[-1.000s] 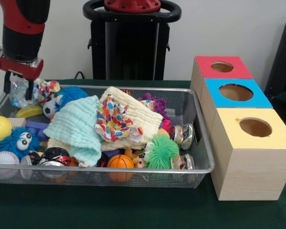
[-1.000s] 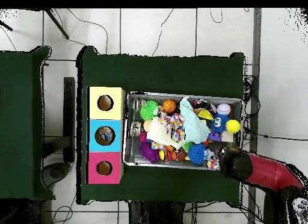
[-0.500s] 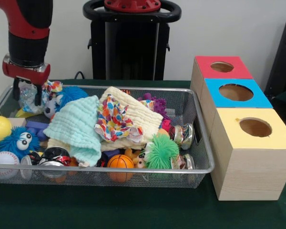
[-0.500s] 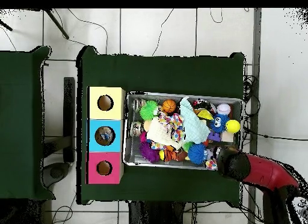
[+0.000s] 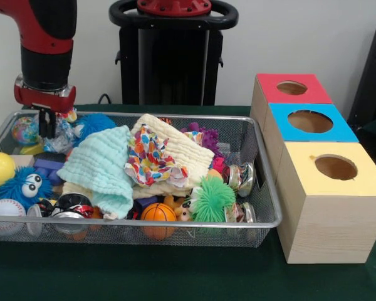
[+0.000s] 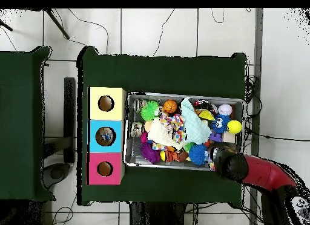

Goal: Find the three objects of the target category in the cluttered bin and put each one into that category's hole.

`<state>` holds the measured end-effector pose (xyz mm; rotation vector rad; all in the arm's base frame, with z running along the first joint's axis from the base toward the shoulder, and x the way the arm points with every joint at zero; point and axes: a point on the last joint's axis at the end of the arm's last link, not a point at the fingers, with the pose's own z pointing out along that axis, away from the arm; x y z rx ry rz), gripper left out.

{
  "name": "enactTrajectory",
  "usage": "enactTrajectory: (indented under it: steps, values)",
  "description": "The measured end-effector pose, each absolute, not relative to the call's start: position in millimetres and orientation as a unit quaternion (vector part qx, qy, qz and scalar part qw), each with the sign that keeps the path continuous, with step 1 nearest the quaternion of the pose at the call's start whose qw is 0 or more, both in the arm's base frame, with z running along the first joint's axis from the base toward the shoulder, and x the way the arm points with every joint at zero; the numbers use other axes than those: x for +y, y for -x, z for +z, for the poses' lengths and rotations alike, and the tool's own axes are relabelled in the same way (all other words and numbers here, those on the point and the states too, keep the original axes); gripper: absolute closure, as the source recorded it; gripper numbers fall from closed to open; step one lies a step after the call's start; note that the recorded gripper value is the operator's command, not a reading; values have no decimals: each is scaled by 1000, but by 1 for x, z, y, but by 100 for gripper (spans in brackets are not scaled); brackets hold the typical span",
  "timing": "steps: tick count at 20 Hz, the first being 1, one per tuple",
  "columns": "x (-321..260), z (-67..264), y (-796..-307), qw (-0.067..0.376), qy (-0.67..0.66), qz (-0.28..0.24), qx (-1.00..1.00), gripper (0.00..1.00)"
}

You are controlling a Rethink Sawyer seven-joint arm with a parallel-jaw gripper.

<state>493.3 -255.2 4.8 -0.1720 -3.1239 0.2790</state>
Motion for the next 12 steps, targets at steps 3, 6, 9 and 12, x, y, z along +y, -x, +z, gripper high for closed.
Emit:
enactTrajectory:
  steps: [3,6,9,12]
  values:
    - [-255,4,-492,1,49,90,-995,100]
    - [-254,4,-492,0,44,90,-995,100]
    - [-253,3,-493,0,42,90,-995,100]
    - [-252,3,-494,-1,41,89,-995,100]
